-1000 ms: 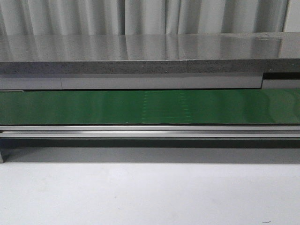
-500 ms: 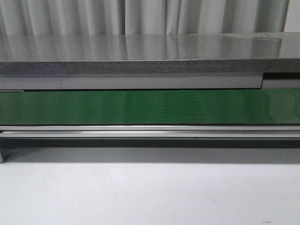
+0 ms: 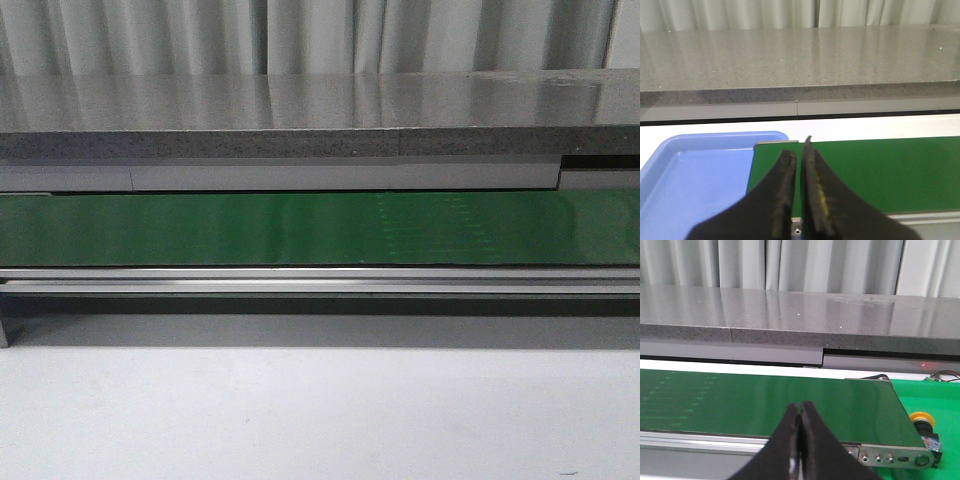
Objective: Move button from left to right
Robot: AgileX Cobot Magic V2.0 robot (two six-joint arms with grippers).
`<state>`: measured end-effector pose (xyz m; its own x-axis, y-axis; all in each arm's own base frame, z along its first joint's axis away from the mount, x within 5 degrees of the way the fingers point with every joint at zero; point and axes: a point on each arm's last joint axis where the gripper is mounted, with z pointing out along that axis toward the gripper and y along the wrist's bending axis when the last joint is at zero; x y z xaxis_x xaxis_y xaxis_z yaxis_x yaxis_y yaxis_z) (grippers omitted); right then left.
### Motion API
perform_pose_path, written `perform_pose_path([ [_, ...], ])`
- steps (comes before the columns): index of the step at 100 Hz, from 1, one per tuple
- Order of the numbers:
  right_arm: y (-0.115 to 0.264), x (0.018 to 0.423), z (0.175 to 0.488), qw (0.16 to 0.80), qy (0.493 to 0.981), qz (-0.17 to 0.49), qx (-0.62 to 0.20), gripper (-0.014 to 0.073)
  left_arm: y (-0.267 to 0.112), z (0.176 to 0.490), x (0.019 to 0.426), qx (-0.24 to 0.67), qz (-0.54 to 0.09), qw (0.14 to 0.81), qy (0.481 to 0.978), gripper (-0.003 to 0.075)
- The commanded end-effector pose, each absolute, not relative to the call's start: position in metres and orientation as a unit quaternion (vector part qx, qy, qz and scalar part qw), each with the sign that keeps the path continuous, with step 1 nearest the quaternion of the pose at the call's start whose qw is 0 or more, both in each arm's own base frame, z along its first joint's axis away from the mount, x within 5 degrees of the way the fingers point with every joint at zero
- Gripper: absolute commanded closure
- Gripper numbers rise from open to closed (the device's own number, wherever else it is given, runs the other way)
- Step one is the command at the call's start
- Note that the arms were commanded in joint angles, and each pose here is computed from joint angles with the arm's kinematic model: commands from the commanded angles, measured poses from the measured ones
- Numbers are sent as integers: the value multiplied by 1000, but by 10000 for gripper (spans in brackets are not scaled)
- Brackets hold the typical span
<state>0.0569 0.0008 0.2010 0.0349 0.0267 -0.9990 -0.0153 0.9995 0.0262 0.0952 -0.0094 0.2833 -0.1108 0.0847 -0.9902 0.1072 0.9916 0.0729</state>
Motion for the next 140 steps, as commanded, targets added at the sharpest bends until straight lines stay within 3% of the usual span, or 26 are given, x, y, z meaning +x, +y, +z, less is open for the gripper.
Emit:
perform_pose_path([
  [1, 1, 55, 209, 754, 657, 19, 4, 662, -9, 295, 96, 56, -9, 712, 700, 715],
  [64, 1, 55, 209, 754, 657, 19, 4, 662, -7, 212, 62, 52, -20, 756, 653, 715],
  [140, 1, 55, 209, 754, 657, 19, 4, 662, -5, 207, 54, 43, -23, 753, 656, 715],
])
